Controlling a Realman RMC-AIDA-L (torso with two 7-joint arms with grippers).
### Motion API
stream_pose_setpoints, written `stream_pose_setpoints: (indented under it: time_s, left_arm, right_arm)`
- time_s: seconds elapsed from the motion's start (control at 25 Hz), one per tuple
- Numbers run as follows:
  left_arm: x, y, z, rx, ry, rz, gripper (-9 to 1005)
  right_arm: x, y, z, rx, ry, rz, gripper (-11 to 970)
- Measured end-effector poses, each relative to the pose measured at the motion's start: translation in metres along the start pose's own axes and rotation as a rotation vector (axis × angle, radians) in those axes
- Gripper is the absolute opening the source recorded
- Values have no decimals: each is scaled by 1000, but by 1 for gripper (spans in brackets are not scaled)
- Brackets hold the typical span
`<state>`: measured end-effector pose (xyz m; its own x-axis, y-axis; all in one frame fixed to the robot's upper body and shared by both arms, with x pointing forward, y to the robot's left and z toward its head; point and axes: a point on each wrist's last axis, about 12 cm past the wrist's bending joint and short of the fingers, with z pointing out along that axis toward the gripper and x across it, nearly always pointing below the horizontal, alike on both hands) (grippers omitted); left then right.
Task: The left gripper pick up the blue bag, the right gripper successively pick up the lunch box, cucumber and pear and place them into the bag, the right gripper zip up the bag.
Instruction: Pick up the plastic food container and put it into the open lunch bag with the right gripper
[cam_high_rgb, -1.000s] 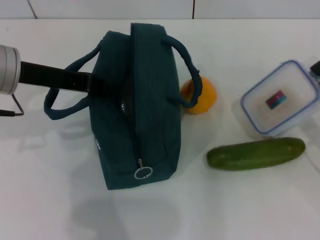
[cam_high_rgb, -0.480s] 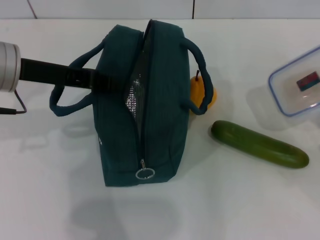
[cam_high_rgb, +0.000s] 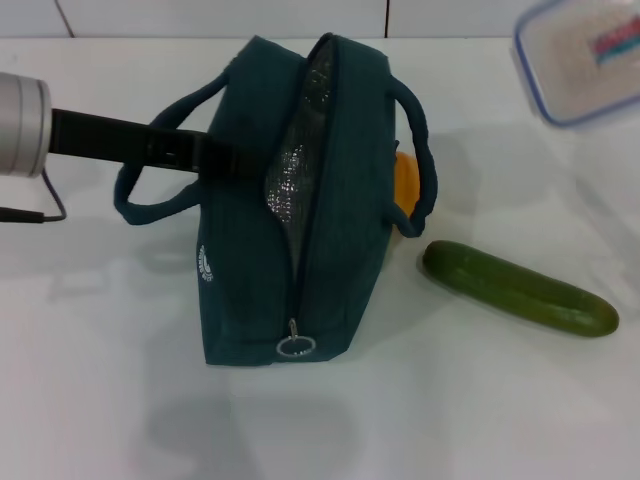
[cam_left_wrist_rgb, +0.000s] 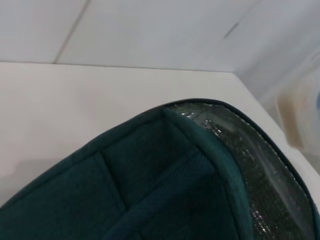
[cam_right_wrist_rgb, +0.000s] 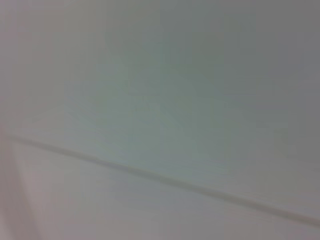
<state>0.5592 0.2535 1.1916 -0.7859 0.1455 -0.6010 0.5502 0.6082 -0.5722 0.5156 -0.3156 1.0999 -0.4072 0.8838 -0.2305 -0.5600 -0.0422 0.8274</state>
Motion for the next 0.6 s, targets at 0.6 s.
stream_pose_setpoints:
  time_s: [0.6]
  left_arm:
    - [-4, -7, 9, 23, 18, 26, 39]
  right_arm:
    - [35, 18, 124, -298, 288, 75, 97]
